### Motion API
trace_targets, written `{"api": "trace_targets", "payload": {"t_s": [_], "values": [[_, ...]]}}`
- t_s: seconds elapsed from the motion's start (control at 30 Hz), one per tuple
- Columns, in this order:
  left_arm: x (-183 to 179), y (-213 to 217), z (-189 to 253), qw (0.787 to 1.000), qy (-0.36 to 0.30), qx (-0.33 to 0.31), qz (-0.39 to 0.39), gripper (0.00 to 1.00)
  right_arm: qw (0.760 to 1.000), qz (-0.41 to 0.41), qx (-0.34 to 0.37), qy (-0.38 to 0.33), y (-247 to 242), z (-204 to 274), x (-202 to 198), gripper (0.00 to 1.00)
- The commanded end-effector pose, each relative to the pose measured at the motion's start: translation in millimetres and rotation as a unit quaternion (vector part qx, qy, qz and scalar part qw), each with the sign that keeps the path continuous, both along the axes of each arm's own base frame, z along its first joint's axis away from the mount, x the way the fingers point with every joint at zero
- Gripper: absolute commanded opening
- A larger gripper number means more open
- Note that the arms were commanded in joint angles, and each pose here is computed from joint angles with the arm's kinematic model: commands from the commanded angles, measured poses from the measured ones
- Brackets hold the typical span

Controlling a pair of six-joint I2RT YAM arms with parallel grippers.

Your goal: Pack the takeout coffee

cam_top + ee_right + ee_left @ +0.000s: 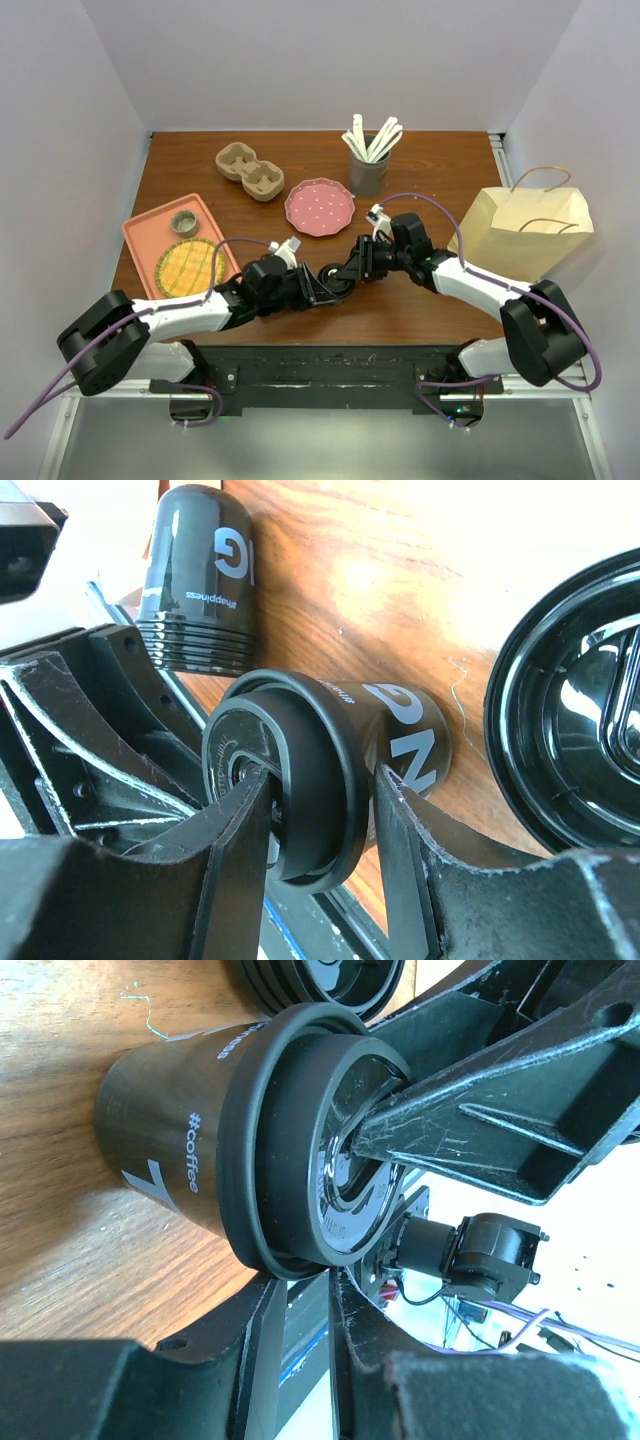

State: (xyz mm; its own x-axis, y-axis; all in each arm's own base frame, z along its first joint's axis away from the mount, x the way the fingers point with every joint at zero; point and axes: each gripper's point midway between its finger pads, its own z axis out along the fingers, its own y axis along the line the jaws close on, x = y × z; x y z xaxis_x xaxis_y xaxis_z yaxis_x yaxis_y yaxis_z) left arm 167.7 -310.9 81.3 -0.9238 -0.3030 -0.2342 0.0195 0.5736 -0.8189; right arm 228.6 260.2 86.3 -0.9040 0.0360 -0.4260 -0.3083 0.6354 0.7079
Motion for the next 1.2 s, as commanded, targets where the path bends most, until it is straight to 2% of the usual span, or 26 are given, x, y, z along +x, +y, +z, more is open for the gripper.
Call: {"api": "trace_targets", "payload": {"t_s": [0.0,0.13,0.17,0.37,0.5,0.63,0.87,1.0,1.03,1.07,1.17], "values": [[-55,88,-118,0.965,0.108,0.241,-0.001,0.0,0.983,-0.01,-0.151,0.101,-47,-87,-46,0.41],[-42,72,-96,0.972,0.084,0.221,-0.006,0.01,0.985,-0.005,-0.15,0.086,-44,-74,-39,0.41],[-37,67,-87,0.973,0.076,0.219,-0.007,0.07,0.986,-0.006,-0.148,0.08,-43,-66,-36,0.41],[-12,47,-30,0.982,0.019,0.189,-0.004,0.27,0.99,-0.008,-0.131,0.042,-28,-17,-10,0.49],[-3,38,2,0.985,-0.007,0.172,-0.005,0.32,0.993,-0.014,-0.113,0.024,-17,18,7,0.57],[3,35,27,0.985,-0.029,0.169,-0.008,0.34,0.993,-0.016,-0.118,0.021,-15,34,14,0.61],[14,30,75,0.983,-0.094,0.157,-0.026,0.45,0.991,-0.013,-0.132,-0.018,-20,73,20,0.68],[18,39,115,0.978,-0.141,0.155,-0.021,0.52,0.981,-0.044,-0.182,-0.048,-33,87,32,0.79],[19,46,123,0.974,-0.156,0.162,-0.016,0.56,0.979,-0.047,-0.191,-0.056,-33,90,33,0.82],[19,51,129,0.972,-0.167,0.163,-0.011,0.59,0.976,-0.044,-0.201,-0.067,-29,97,31,0.91],[18,71,155,0.964,-0.216,0.157,0.01,0.71,0.965,-0.041,-0.242,-0.091,-19,103,29,0.94]]}}
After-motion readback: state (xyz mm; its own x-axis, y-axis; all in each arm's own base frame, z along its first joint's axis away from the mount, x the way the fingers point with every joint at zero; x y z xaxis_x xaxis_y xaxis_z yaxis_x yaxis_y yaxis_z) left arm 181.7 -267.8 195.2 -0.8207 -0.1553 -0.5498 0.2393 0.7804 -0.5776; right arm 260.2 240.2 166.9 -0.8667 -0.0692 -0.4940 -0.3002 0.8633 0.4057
